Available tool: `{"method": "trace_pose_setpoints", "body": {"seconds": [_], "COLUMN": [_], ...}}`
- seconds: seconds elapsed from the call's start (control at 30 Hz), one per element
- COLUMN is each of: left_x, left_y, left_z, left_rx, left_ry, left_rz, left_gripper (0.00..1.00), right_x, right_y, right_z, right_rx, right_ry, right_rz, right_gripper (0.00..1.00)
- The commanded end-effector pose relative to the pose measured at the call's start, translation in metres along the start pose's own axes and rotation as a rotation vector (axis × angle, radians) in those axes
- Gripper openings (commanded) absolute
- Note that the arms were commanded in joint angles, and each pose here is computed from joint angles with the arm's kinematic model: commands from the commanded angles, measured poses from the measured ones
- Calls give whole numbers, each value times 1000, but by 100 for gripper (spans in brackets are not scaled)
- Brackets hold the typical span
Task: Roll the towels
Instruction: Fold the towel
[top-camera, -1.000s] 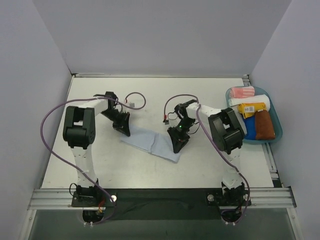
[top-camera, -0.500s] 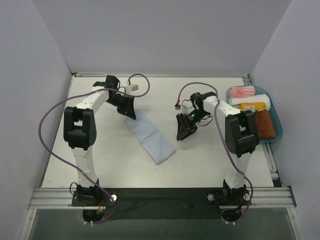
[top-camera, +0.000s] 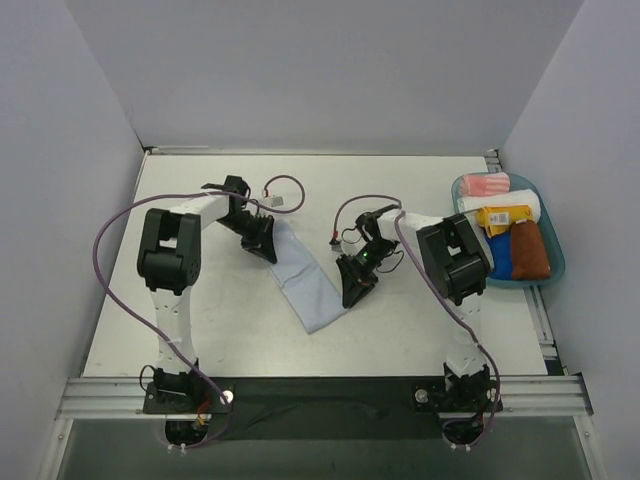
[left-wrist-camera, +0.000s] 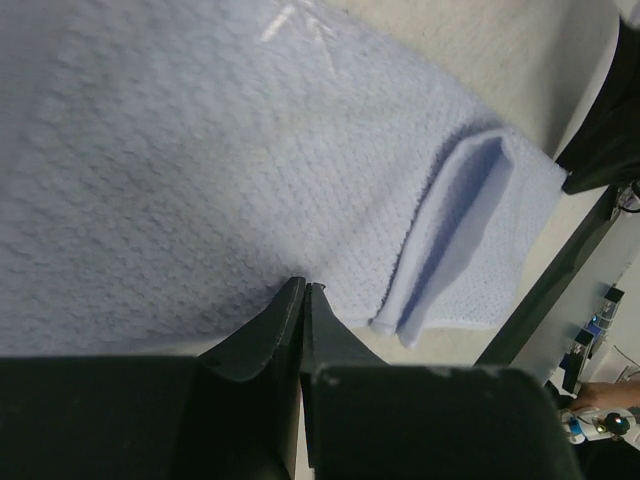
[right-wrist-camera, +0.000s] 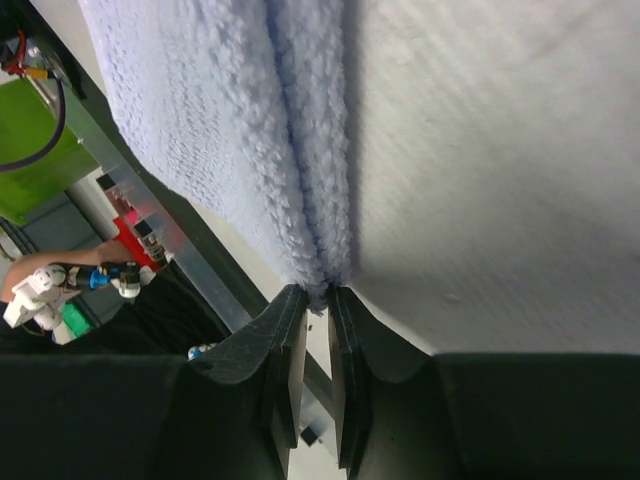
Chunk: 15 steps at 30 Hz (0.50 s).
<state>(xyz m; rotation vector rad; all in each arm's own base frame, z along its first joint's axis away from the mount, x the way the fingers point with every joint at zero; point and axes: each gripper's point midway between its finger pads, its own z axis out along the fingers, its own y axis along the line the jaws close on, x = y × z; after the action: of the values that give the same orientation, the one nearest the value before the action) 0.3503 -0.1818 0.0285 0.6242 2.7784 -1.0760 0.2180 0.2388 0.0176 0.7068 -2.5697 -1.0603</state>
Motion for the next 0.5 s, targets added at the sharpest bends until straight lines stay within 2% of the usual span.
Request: {"method": "trace_pose_setpoints", "body": {"seconds": [0.0,0.07,0.17,0.27,0.3,0.4,0.43,0.47], "left_x": [-38,-45,-64,-83,-88,-96,-100,-92], "left_y": [5,14,23,20,14,-21,-39,-46], "left_z": [0,8,14,13,9,-17,-38,-44], "left_rx": [-8,-13,-22,16,39,152,161,200], "left_ry": [-76,-71,-84,-109,-121,-181,-221,-228], "left_rz": [57,46,40,51,69,130,173,170], "left_gripper": [9,9,9,12,17,24,27,28], "right_x": [21,28,31,30,30,28,25,19], "right_y": [17,33,52,67,66,58,59,58], "right_z": [18,26,29,18,13,-13,-24,-34], "right_rx": [-56,-96,-144,-197,-186,-159,-156,-161], "right_ry": [80,105,115,92,83,17,-24,-63], "right_rz": [18,-1,-21,-25,-34,-36,-51,-48], "right_gripper": [16,18,26,46,48,45,44,42]}}
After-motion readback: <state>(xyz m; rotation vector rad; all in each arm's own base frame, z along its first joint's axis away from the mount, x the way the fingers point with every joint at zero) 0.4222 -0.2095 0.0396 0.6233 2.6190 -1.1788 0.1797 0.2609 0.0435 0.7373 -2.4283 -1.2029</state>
